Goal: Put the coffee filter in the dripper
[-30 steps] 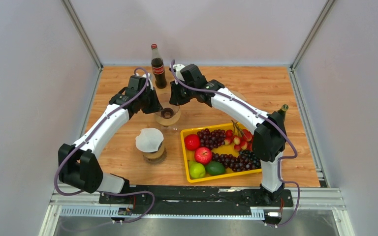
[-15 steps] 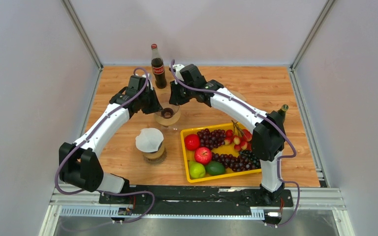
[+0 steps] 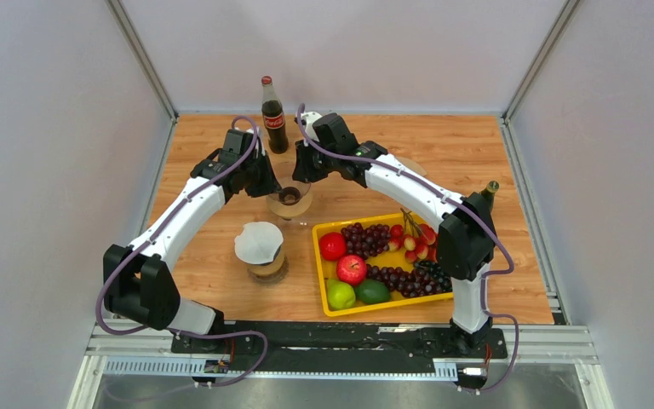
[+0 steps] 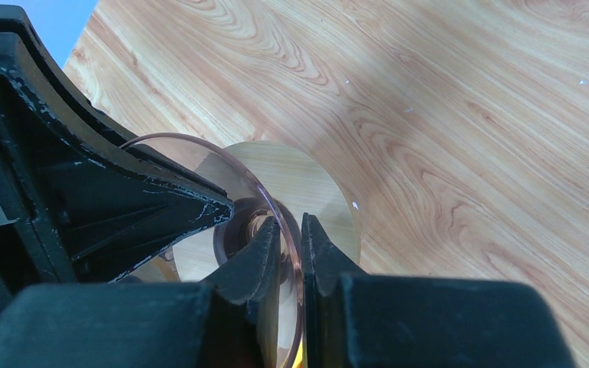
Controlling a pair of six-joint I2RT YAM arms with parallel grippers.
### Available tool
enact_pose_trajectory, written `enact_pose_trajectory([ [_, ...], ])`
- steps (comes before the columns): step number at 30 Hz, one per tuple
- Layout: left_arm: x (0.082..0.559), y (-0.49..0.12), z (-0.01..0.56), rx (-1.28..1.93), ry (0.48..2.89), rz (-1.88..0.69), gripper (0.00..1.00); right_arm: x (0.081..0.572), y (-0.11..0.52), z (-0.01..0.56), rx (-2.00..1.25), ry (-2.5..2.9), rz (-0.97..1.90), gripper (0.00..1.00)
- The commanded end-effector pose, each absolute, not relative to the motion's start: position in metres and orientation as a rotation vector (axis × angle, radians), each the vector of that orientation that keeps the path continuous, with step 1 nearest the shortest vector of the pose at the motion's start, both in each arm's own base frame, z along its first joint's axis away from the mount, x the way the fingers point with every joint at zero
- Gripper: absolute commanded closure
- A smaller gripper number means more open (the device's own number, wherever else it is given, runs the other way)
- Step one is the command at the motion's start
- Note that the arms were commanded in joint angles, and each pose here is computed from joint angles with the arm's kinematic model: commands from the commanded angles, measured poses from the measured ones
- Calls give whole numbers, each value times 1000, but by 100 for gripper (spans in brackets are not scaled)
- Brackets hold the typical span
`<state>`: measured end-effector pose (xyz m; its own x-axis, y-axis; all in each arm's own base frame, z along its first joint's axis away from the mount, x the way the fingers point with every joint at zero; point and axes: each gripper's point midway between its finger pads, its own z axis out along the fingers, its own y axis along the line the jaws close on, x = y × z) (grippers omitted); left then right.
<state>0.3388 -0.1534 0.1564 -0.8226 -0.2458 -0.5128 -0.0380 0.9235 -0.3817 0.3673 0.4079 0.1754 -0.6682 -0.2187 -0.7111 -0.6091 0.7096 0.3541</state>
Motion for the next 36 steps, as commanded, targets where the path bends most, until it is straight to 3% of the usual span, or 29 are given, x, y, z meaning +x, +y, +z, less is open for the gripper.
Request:
enact_pose_trajectory([
  [1,294,-86,54,-329,2801,66,95,319,320,7,-711,2763,233,100],
  [10,316,-103,85,-304,2713,-78,89,347,354,62,-717,2614,370,100],
  [17,339,-111,122,-273,2602,-146,78,364,387,114,-713,2496,526,93],
  [21,348,-116,137,-259,2564,-174,77,369,400,134,-701,2450,579,92],
  [36,363,-120,170,-253,2476,-211,67,379,412,178,-668,2351,641,70],
])
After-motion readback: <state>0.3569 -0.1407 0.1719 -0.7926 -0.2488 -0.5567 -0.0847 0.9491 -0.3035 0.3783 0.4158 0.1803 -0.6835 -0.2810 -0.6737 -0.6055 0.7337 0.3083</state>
